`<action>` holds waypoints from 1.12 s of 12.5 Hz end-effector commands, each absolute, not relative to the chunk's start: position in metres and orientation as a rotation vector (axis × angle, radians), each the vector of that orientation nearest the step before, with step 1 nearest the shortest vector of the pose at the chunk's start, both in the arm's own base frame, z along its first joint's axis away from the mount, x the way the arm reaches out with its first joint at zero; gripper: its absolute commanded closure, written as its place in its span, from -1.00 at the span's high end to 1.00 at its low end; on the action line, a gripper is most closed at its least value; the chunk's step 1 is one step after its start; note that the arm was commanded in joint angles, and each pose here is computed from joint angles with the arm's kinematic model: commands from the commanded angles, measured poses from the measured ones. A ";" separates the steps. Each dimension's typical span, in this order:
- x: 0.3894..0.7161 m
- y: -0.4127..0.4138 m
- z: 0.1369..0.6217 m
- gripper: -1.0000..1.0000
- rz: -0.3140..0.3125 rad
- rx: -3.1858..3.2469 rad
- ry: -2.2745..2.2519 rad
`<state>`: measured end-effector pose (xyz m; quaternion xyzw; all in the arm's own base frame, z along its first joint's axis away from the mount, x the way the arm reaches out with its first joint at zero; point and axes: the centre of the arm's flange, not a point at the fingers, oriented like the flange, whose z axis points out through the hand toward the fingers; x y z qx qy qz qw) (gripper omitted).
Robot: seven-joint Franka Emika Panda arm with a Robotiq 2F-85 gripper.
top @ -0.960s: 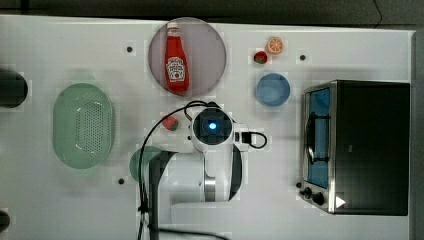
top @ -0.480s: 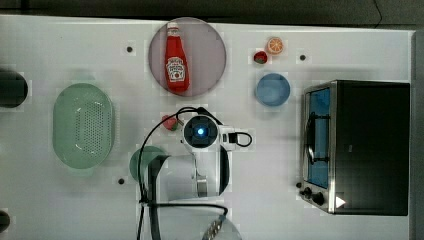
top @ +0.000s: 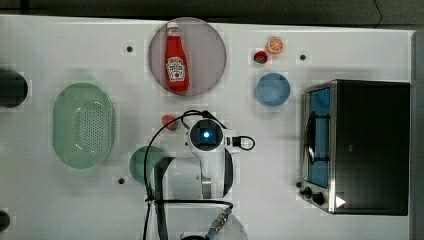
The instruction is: Pick banana from table and place on oven.
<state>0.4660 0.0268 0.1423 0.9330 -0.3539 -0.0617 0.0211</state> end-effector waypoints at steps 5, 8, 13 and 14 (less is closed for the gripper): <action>0.486 0.032 0.198 -0.50 -0.030 2.947 -1.112; 0.491 0.031 0.283 -0.50 0.074 2.959 -1.115; 0.472 0.015 0.460 -0.50 0.136 2.934 -1.166; 0.466 0.010 0.492 -0.50 0.147 2.931 -1.183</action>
